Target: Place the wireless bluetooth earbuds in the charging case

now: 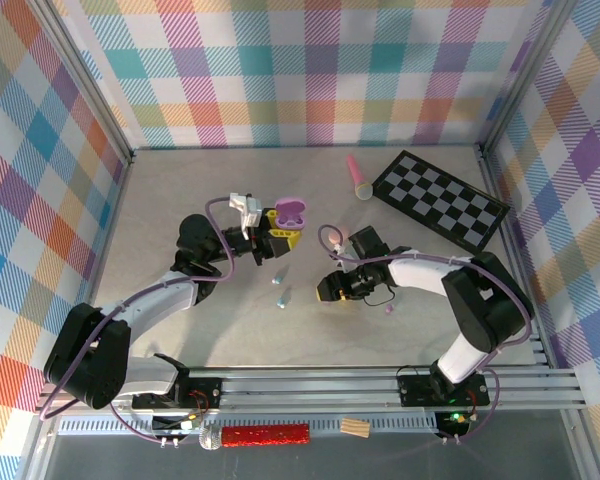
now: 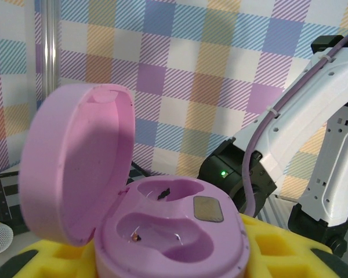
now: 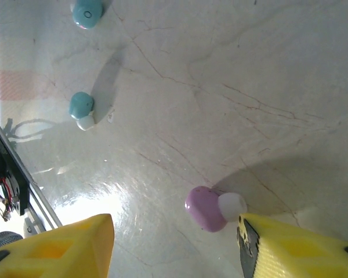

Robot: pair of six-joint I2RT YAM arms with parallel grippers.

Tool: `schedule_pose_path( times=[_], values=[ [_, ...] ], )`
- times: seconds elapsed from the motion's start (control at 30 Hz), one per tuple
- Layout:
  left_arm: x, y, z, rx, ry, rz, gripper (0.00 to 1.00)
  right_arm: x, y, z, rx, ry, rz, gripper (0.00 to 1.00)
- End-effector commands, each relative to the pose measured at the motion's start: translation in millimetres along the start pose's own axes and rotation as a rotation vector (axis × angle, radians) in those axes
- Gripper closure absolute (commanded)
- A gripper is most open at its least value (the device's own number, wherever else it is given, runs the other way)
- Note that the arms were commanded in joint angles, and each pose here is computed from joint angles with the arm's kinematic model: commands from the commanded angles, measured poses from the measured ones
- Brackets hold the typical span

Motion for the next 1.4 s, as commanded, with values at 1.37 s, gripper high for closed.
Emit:
schedule_pose_path(
  times=[1.37],
  values=[
    [-10,-12,17,0.046,-0.040,-0.068,0.62,-4,2,2,-0.065,0.125,-0.012,0.47]
  ],
)
Point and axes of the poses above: each hand's point on the last joint's axis, 136 mm out from that joint toward the fingers, its own x axis out along the fingers, its own z axis along the line the jaws close on, y = z × x, the point moved 1 cm from there along -x, back along the fingers, and after that the axes turned 3 degrees about x, right-handed, at the moved point
